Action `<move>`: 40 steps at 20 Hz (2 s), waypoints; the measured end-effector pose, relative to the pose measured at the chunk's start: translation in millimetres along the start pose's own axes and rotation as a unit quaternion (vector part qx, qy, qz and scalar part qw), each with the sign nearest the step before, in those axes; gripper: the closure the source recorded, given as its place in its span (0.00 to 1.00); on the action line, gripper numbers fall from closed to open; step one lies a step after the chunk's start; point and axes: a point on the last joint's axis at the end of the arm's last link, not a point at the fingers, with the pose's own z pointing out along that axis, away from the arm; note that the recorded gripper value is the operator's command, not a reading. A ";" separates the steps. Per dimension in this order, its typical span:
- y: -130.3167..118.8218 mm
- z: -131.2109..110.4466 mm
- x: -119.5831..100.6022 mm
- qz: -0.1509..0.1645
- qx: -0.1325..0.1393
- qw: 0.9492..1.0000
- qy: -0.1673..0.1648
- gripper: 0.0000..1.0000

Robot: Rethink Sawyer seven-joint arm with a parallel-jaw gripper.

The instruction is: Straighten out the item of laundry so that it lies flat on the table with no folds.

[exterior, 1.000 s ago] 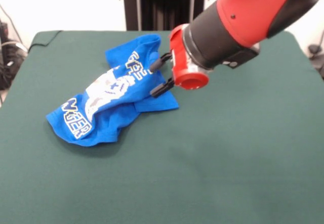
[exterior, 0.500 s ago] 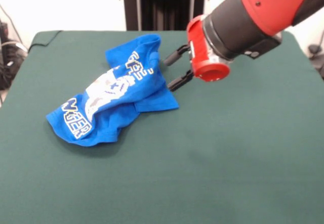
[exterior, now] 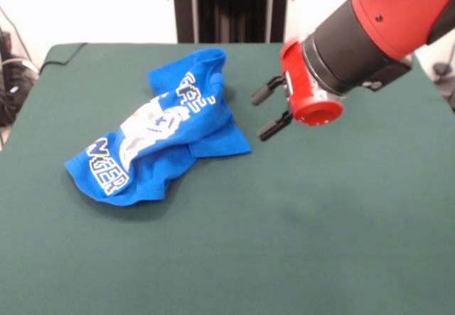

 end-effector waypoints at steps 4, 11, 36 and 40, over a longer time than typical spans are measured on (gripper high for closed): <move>3.2 5.5 7.8 0.000 -0.012 1.000 0.009 0.00; 6.9 16.1 15.4 -0.001 -0.033 0.999 0.013 0.00; -34.6 65.4 37.9 -0.008 0.000 1.000 0.000 0.00; -36.1 72.4 35.5 -0.006 -0.014 1.000 -0.005 0.00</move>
